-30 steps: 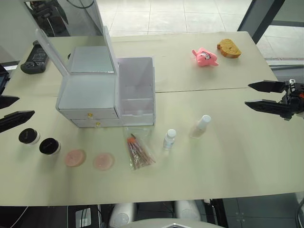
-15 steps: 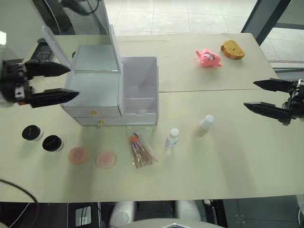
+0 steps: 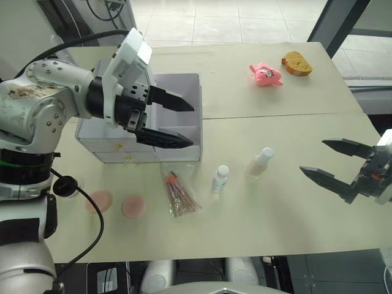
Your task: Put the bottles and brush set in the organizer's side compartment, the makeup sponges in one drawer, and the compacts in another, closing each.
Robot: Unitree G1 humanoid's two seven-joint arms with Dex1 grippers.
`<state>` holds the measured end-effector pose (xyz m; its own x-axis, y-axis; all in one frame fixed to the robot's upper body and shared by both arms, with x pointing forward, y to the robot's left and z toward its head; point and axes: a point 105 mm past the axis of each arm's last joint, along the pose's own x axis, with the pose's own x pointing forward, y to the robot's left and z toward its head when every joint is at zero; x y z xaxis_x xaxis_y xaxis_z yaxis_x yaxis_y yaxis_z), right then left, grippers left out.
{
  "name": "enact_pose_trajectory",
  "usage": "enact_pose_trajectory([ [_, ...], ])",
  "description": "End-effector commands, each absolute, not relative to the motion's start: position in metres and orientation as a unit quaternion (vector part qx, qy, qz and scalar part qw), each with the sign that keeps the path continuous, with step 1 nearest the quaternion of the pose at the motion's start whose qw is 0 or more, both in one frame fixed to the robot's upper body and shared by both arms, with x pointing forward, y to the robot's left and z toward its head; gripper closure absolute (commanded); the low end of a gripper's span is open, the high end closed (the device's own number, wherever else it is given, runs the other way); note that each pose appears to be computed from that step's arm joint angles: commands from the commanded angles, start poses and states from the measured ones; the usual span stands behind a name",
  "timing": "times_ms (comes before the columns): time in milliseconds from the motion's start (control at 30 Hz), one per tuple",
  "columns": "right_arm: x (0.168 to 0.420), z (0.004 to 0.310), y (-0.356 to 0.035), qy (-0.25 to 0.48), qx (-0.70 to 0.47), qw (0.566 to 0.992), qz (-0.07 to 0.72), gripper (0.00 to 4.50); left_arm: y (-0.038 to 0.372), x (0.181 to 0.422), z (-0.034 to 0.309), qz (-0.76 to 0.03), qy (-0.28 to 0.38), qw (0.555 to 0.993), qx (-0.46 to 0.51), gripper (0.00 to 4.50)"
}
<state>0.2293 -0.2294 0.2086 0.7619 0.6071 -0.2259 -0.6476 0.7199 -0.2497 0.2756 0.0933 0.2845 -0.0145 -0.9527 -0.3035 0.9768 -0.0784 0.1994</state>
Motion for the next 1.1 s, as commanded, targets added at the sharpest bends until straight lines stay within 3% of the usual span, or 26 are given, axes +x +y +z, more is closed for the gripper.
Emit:
enact_pose_trajectory([
  [33, 0.242, 0.198, -0.214, 0.038, -0.175, 0.929, 0.323, 0.0, 0.091, 0.264, 0.29, -0.729, 0.008, 0.655, 0.197, 0.05],
  [200, 0.26, 0.174, -0.199, 0.032, -0.139, 0.937, 0.32, 0.0, 0.089, 0.261, 0.289, -0.723, 0.01, 0.662, 0.194, 0.05],
  [567, 0.274, 0.163, -0.188, 0.026, -0.096, 0.938, 0.332, 0.0, 0.098, 0.255, 0.289, -0.707, 0.026, 0.679, 0.198, 0.05],
  [733, 0.273, 0.163, -0.186, 0.016, -0.09, 0.936, 0.341, 1.2, 0.099, 0.256, 0.281, -0.703, 0.04, 0.677, 0.215, 0.0],
  [933, 0.273, 0.16, -0.18, 0.013, -0.085, 0.932, 0.353, 3.32, 0.098, 0.255, 0.281, -0.704, 0.038, 0.676, 0.214, 0.0],
  [967, 0.274, 0.16, -0.179, 0.012, -0.085, 0.931, 0.355, 3.49, 0.098, 0.255, 0.281, -0.704, 0.038, 0.676, 0.214, 0.0],
  [1100, 0.274, 0.162, -0.176, 0.008, -0.087, 0.929, 0.359, 3.5, 0.098, 0.255, 0.28, -0.703, 0.039, 0.677, 0.216, 0.0],
])
